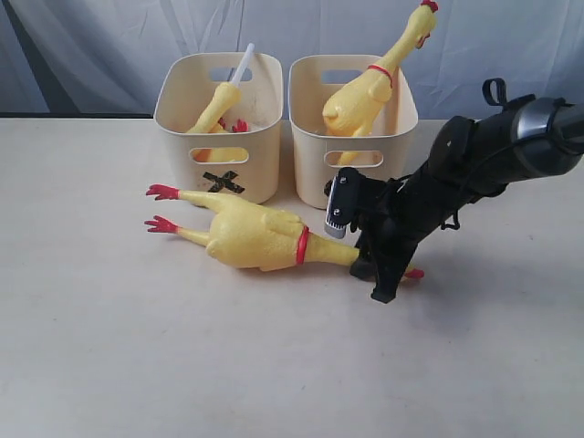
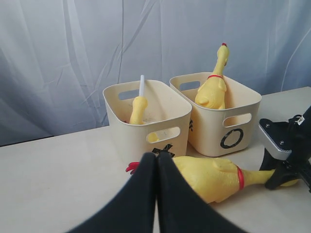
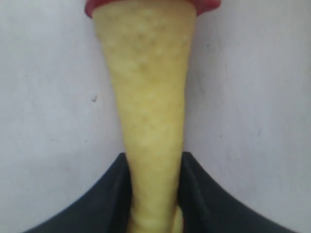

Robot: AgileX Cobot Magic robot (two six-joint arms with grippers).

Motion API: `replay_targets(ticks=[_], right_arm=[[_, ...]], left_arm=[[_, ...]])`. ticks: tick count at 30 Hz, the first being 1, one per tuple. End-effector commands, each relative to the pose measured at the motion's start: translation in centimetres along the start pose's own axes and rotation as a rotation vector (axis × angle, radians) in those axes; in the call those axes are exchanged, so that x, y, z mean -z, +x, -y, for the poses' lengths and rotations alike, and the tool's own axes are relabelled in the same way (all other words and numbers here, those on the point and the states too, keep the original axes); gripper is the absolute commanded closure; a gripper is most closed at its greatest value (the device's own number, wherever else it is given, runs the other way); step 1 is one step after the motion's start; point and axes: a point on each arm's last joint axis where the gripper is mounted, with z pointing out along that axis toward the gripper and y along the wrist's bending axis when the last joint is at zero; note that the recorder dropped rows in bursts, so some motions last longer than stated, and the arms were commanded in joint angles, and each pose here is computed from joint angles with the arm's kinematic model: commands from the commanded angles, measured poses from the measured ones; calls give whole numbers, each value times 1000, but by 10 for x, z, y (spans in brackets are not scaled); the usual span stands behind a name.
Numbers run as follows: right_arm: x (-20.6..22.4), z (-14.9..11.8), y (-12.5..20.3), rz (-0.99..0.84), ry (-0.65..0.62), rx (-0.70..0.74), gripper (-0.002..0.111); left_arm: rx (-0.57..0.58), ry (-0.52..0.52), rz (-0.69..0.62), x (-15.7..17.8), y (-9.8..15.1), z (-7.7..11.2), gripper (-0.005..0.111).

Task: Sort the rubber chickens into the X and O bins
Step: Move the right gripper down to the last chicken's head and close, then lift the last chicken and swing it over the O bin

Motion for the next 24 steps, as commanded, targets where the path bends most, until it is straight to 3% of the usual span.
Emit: replay_targets(ticks=[1,15,24], right_arm=[[8,-11,-1,2,-104,9,109],[75,-29,-43,280,-218,-151,109],[115,-29,-57,377,-149,-382,109]], left_arm=[[3,2,4,1,1,0,107],[1,1,4,1,1,0,107],[-3,-1,2,1,1,0,107]])
